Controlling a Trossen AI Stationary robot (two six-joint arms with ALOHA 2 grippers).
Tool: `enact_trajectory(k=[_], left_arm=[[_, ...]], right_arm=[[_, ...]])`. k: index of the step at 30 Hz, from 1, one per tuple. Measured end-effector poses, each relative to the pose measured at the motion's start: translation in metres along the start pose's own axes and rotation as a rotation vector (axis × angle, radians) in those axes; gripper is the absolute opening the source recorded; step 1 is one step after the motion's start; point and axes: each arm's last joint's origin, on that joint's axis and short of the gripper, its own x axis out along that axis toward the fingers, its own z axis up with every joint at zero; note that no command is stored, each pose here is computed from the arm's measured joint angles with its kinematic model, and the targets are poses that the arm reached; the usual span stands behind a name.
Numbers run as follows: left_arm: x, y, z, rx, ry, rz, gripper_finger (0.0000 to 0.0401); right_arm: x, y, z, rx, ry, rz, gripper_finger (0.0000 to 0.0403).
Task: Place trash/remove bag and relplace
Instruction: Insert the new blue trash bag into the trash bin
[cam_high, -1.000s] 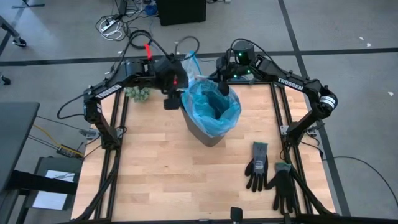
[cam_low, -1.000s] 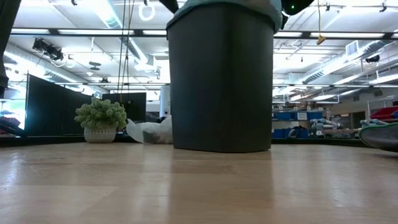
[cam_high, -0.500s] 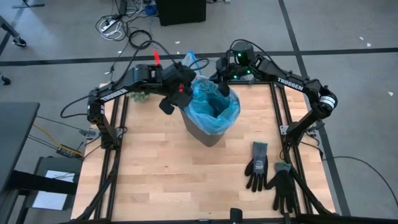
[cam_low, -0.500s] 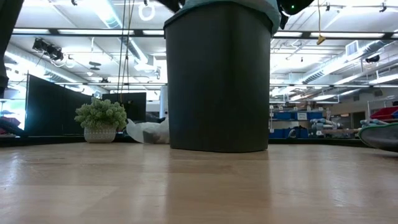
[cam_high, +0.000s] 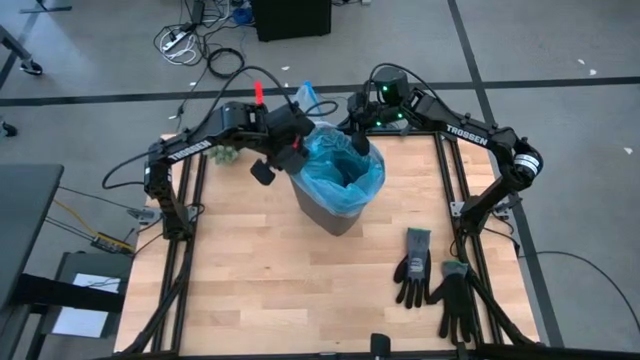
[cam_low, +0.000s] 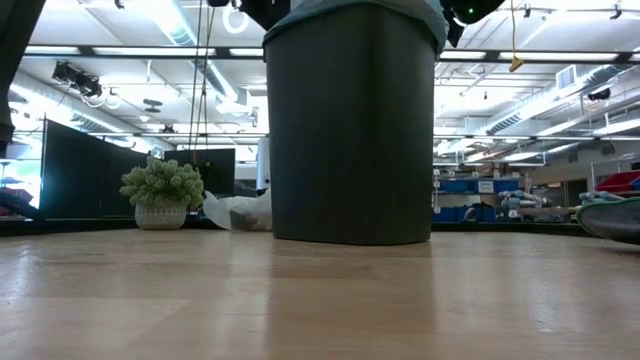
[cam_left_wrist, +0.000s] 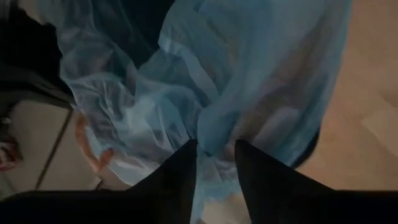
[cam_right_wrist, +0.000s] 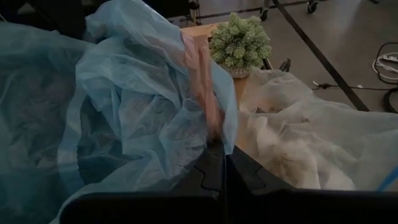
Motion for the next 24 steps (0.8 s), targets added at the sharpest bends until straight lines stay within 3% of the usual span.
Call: enact_trajectory(k=[8,14,24], left_arm=[[0.001,-0.001,-0.006,-0.037,0.043,-0.025,0.0071],[-0.005,-0.003,-0.003,-0.019,0.069,-0.003,0.0011],[-0.045,0.000,0.003,-0.037,-0.017,0.117,0.0006]], right_arm=[[0.000,0.000,0.000,0.002,0.000,0.001,0.0000],[0.000,0.000,0.000,0.006,0.000,0.001,0.0000],[0.000,0.000,0.000,0.017,0.000,-0.002,0.0000]])
